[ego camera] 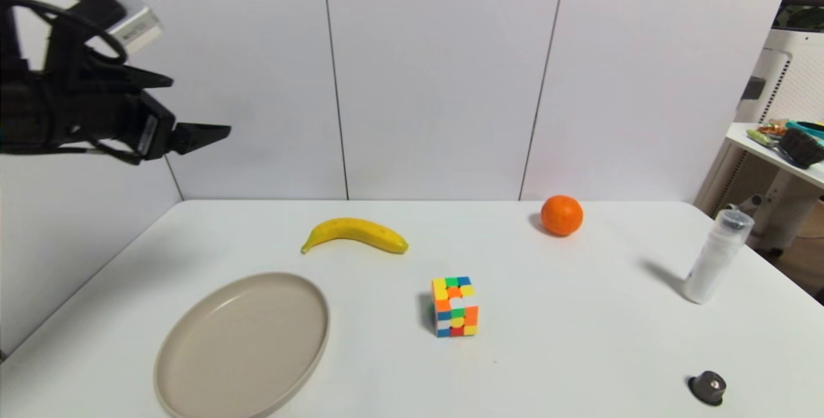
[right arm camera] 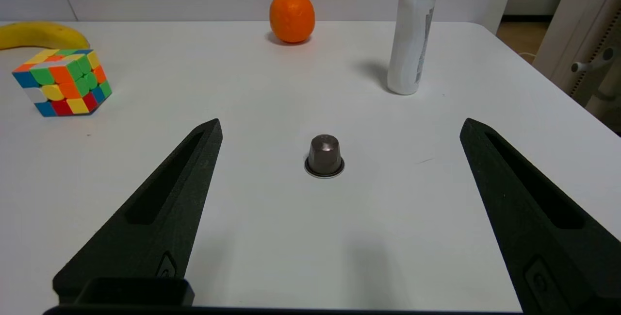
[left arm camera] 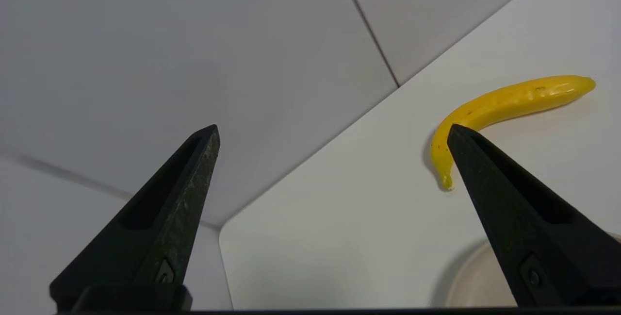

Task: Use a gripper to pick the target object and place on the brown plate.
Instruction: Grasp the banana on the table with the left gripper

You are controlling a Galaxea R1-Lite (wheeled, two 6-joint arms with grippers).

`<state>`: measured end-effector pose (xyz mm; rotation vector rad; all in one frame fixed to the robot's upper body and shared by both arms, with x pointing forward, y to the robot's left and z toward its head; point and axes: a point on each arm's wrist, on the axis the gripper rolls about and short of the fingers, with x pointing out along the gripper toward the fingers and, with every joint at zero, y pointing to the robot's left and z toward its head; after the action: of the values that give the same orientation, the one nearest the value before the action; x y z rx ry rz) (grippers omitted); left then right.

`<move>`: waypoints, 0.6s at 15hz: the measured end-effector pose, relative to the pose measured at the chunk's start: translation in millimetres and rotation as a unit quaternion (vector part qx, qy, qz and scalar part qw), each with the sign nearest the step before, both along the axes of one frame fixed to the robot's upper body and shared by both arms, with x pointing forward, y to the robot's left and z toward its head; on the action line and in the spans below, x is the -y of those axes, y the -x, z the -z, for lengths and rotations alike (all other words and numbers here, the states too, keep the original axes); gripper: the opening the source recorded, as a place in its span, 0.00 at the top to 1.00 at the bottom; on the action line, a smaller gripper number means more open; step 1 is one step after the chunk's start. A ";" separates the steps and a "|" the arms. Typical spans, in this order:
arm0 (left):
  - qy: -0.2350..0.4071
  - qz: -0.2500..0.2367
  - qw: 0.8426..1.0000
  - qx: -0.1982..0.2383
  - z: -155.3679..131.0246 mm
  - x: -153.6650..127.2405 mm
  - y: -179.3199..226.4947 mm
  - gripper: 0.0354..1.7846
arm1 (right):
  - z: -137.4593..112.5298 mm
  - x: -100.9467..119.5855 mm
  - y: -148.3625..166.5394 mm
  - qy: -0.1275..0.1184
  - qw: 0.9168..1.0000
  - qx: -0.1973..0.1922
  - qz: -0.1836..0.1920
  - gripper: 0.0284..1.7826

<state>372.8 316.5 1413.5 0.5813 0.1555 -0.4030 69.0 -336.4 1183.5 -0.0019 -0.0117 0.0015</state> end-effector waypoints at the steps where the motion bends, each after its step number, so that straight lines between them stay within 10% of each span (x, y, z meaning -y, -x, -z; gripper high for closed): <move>1: -0.022 0.043 0.999 -0.010 1.2 6.3 -27.8 0.06 | 0.0 0.0 0.0 0.000 1.000 0.000 0.000 0.05; 9: -0.077 0.335 0.921 -0.182 127.8 55.2 -141.8 0.06 | 0.0 0.0 0.0 0.000 1.000 0.000 0.000 0.05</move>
<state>514.5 261.3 1285.7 0.7053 0.3487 -1.1761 69.0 -336.4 1183.5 -0.0019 -0.0117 0.0015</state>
